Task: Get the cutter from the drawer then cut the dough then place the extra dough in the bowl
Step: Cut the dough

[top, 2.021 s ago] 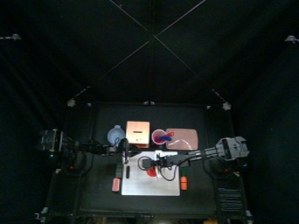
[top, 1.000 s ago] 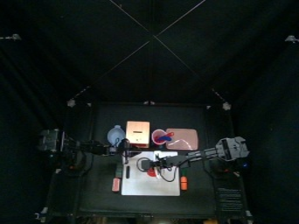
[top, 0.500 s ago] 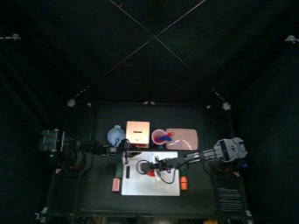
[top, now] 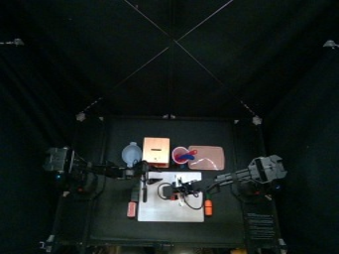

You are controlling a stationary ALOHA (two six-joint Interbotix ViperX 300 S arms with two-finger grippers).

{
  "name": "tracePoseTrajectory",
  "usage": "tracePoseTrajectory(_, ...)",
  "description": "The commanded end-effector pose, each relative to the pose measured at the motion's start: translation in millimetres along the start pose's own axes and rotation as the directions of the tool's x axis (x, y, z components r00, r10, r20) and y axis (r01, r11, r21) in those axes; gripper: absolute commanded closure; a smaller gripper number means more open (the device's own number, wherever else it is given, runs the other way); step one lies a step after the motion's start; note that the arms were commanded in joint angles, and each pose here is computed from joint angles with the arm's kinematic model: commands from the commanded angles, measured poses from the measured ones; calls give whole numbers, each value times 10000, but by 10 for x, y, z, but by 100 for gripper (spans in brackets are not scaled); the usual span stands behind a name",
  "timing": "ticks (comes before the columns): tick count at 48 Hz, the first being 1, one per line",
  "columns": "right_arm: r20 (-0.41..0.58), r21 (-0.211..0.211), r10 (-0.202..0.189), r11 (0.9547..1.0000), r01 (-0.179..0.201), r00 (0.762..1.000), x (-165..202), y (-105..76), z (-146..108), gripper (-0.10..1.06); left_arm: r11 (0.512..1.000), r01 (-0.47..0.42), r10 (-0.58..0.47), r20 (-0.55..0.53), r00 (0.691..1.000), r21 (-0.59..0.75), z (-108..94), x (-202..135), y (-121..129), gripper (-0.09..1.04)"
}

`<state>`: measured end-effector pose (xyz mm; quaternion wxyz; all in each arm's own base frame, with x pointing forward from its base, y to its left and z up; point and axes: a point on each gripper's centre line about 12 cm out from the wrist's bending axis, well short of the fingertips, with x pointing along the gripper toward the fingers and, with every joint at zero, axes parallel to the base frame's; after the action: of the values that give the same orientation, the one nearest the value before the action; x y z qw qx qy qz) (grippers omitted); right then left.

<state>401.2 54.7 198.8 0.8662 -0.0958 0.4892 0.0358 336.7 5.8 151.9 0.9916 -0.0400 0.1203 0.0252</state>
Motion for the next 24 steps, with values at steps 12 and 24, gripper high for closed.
tracePoseTrajectory(12,3914,50,159,9998,-194,9201,-439,-105,-387,16,9991,-77,5,1672,9859,427,19,215,-450,7)
tracePoseTrajectory(24,6040,274,343,9976,-638,7963,-270,-125,-846,16,9934,-398,207,1730,9847,1077,-132,378,-819,7)
